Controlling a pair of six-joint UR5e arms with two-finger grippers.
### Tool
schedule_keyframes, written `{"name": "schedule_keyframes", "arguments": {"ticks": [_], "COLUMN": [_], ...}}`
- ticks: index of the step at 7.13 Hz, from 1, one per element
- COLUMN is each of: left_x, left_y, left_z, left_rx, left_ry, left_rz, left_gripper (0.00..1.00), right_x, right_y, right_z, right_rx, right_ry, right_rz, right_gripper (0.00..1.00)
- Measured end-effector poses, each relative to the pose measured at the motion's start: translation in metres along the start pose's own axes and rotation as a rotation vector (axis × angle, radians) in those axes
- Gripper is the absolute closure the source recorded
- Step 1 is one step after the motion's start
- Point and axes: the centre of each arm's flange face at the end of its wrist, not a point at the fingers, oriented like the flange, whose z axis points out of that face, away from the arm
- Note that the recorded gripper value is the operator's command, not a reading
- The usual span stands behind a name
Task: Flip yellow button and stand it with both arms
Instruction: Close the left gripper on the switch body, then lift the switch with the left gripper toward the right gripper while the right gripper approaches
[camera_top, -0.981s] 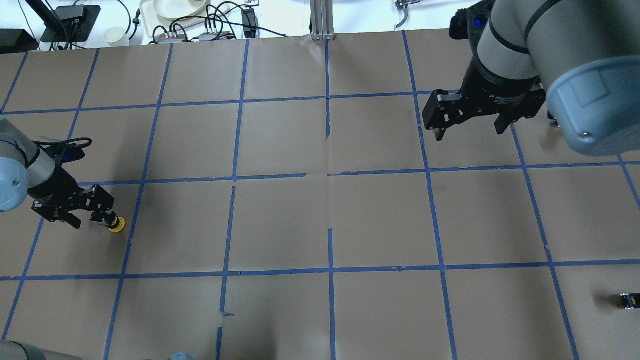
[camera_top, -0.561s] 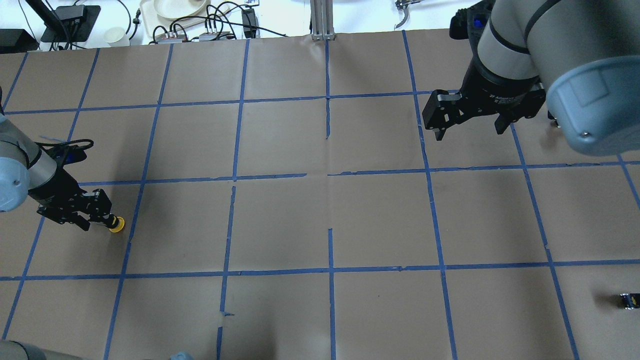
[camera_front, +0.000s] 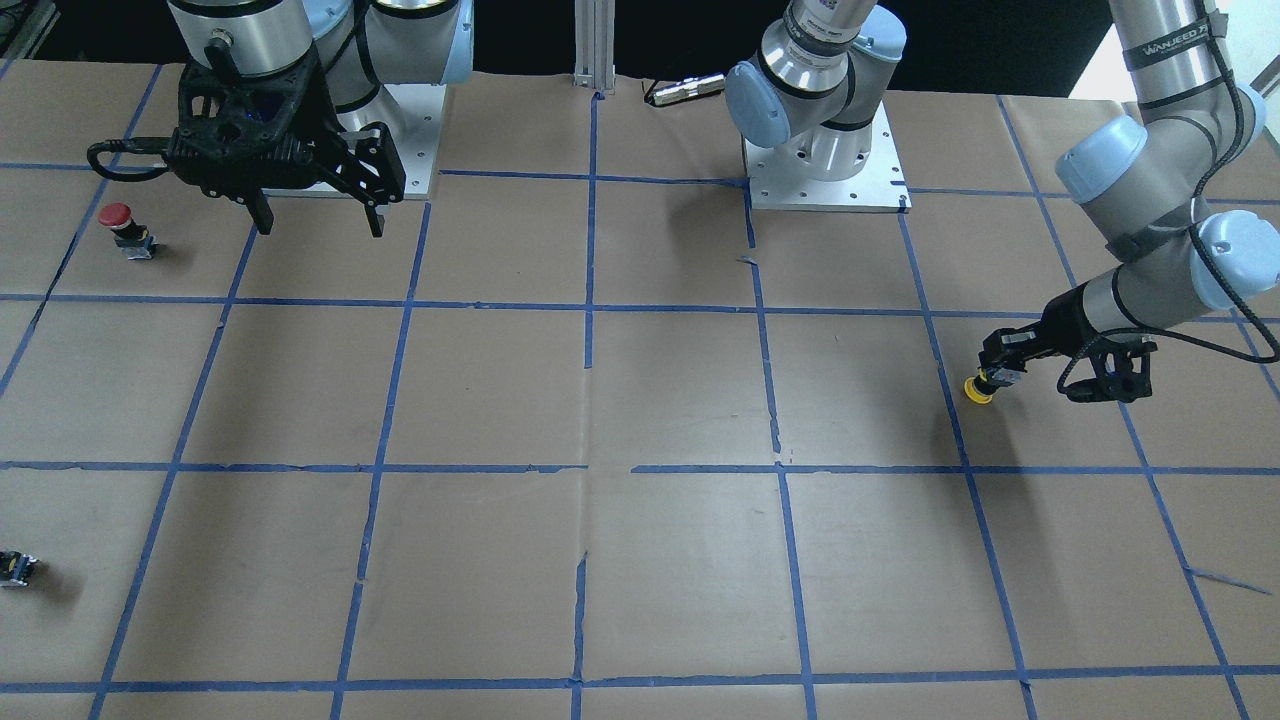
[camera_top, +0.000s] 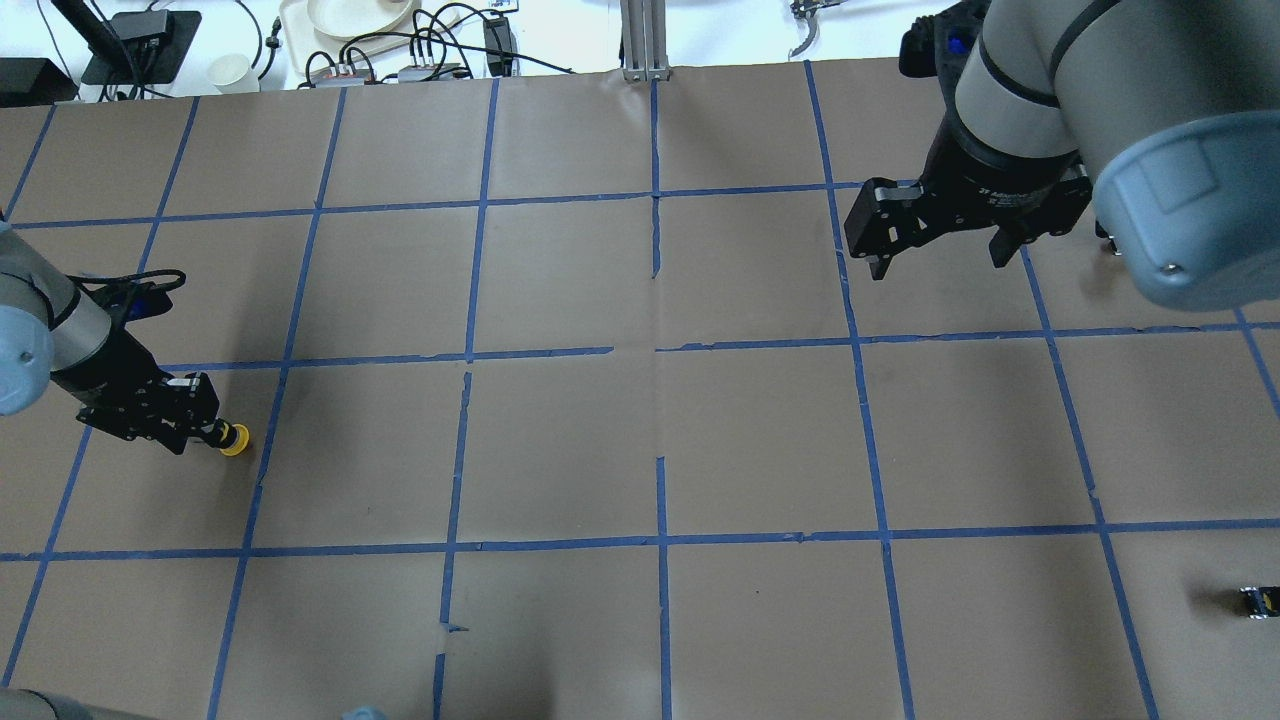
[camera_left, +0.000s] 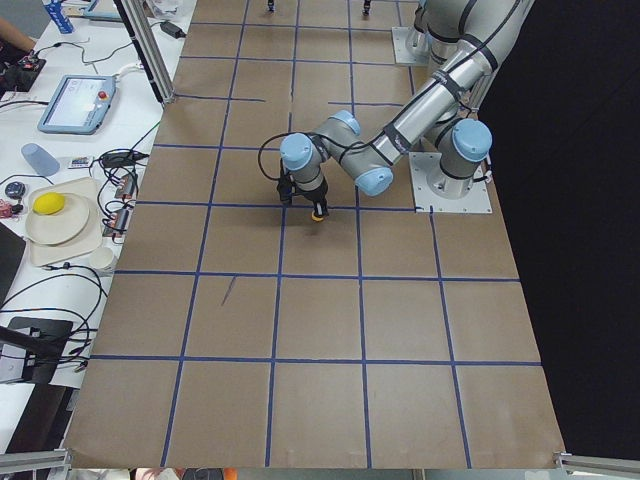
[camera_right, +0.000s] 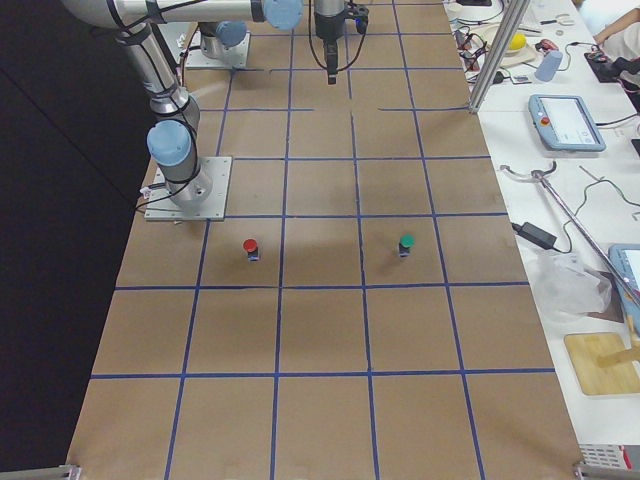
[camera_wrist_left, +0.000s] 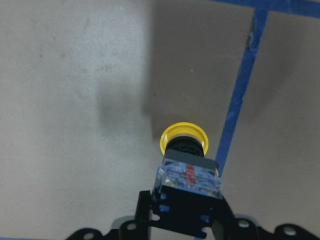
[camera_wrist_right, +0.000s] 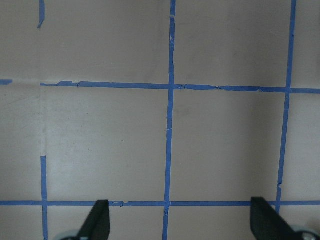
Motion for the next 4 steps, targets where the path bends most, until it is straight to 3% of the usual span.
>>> {"name": "schedule_keyframes", "arguments": {"ticks": [2,3,4], "left_x": [0.052,0.095,0.139], "left_y": [-0.019,-0.028,-0.034], "left_z": [-0.053,-0.082,-0.103], "left_rx": [0.021,0.007,-0.019], "left_ry": [0.032,0.111,0.244], "left_rz": [-0.047,-0.102,-0.171], "left_gripper": [1.00,1.00,1.00], "right_x": [0.000,0.000,0.000], "right_y": [0.000,0.000,0.000], "right_z": [0.000,0.000,0.000], "right_rx": [0.000,0.000,0.001], "right_ry": [0.000,0.000,0.000], "right_rz": [-0.001,0.000,0.001], "right_gripper": [0.00,0.00,0.00]}}
